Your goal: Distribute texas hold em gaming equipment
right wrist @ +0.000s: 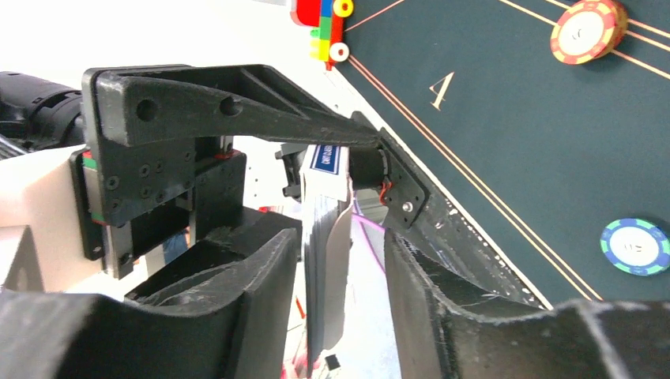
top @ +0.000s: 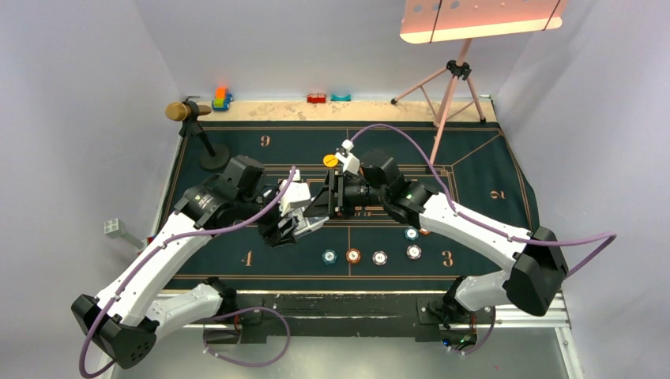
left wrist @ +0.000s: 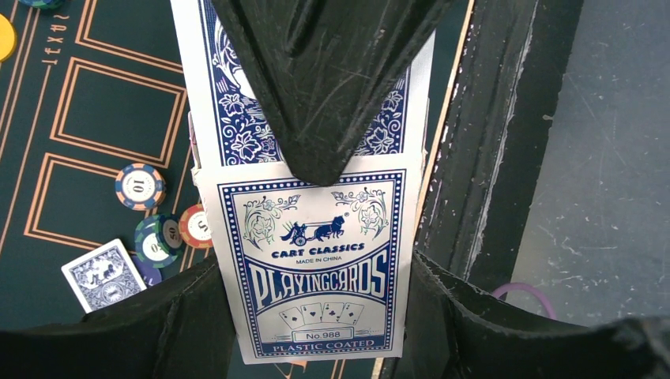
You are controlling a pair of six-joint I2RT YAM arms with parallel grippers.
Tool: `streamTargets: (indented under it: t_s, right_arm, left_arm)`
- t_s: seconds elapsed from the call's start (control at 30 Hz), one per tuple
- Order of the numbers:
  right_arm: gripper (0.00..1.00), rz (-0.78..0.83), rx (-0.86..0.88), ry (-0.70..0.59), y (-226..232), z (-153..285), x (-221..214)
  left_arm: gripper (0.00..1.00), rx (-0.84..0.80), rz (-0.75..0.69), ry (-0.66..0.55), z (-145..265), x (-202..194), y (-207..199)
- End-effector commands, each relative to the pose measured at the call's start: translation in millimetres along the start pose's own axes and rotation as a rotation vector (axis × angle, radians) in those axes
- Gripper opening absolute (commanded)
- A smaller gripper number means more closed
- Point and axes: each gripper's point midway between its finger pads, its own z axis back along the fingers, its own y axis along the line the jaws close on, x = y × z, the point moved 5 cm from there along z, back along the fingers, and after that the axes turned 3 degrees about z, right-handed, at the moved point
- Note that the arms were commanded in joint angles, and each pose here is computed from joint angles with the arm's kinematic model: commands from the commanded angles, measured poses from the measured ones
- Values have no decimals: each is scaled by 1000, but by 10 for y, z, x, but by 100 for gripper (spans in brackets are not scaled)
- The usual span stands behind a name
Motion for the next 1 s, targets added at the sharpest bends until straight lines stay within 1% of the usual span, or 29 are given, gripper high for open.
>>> streamTargets:
  t_s: [0.0,0.1,0.2,0.37,0.57,0.73,0.97]
  right_arm:
    - [51,56,-8,-63,116,112,115]
    - [55,52,-38,-59,57,121,102]
    - [56,52,-40,-60,45,134,102]
    - [56,58,-46,-66,45,180,130]
    - [52,53,-52,-84,-10,289,138]
    - [46,50,-49,-99,-19,349,159]
    - [31,61,-42,-125,21,426,202]
  left_arm:
    - [49,-32,7,-64,83,184,-77]
    - [48,-46,8,-59,86,172,-100]
    - [48,-53,9,-53,89,158,-111]
    - [46,-49,1,-51,94,145,-110]
    - [44,-45,5,-46,89,131,-108]
    - [44,-51,13,-44,76,132,-105]
    - [42,-60,23,-23,65,110,-106]
